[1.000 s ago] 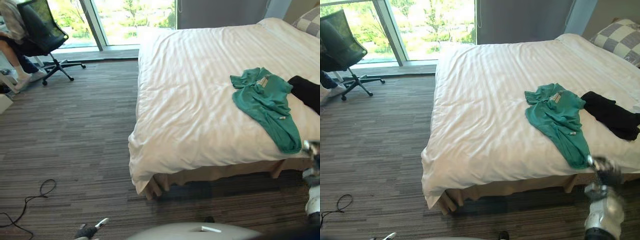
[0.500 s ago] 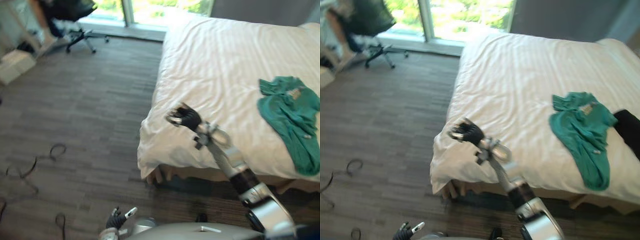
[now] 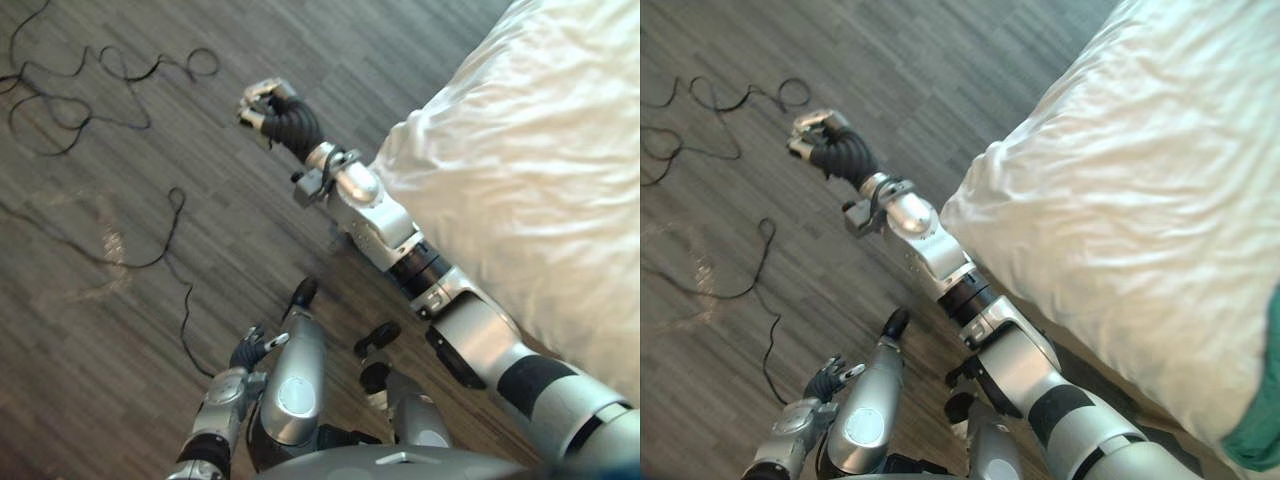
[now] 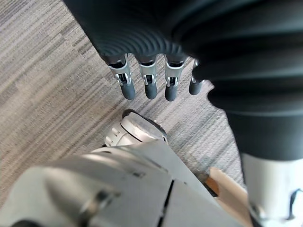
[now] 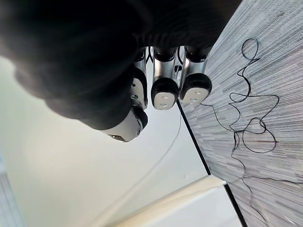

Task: Tidy the bed and pick cloth on bed and put in laundry

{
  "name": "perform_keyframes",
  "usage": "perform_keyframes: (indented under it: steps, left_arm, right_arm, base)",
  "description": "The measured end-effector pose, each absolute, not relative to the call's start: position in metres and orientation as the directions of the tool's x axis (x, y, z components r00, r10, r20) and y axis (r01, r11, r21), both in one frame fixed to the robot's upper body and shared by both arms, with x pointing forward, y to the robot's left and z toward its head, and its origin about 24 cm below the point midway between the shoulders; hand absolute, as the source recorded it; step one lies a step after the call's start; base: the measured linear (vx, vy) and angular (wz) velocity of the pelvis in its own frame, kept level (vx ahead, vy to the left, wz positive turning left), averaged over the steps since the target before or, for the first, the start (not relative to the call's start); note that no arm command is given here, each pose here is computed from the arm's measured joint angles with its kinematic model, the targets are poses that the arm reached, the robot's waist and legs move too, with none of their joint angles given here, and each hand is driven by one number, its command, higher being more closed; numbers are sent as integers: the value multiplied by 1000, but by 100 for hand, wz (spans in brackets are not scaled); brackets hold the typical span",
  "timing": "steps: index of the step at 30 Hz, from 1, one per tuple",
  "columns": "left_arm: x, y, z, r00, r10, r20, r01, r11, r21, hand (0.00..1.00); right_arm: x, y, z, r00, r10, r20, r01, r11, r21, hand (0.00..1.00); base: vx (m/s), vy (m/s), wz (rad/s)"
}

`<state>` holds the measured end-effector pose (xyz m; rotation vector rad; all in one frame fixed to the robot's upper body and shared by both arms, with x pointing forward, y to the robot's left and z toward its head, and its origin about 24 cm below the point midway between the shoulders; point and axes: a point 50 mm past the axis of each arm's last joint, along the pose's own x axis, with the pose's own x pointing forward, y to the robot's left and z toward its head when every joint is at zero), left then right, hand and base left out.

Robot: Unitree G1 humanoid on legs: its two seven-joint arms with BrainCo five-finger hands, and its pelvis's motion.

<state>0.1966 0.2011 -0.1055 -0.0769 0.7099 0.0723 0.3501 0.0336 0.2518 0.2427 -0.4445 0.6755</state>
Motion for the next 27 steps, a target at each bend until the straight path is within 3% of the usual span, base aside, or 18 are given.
perform_keyframes:
  steps: [5,11,14,16,22,25,27]
  left_arm:
    - [218,186,-95,808,-67,-586,-43,984,-173,0]
    - [280,134,-38,945,-187,-267,36,874,-484,0]
    - [289,127,-26,966,-173,-192,32,818,-574,0]
    - [294,129,-19,977,-137,-161,4,773,-634,0]
    - [320,104,9,973,-188,-135,42,718,-694,0]
    - [327,102,16,974,-170,-150,7,686,-728,0]
    - [329,113,16,978,-123,-171,-53,643,-764,0]
  right_arm:
    - [387,-36,262,838,263,478,-405,888,221,100]
    - [397,-90,292,847,16,531,-203,934,294,100]
    - [401,-96,285,876,-16,482,-170,926,338,100]
    - [400,-75,270,897,91,432,-232,929,286,100]
    - [395,-44,225,901,283,329,-403,828,390,100]
    - [394,-60,181,926,281,253,-373,787,491,100]
    - [390,-95,128,977,164,135,-212,752,624,100]
  base:
    - [-91,-5,15]
    - [-109,-15,-11]
    - [8,-29,-24]
    - [37,-50,-40]
    - [12,-32,-19]
    - [-40,40,-34]
    - [-5,32,-38]
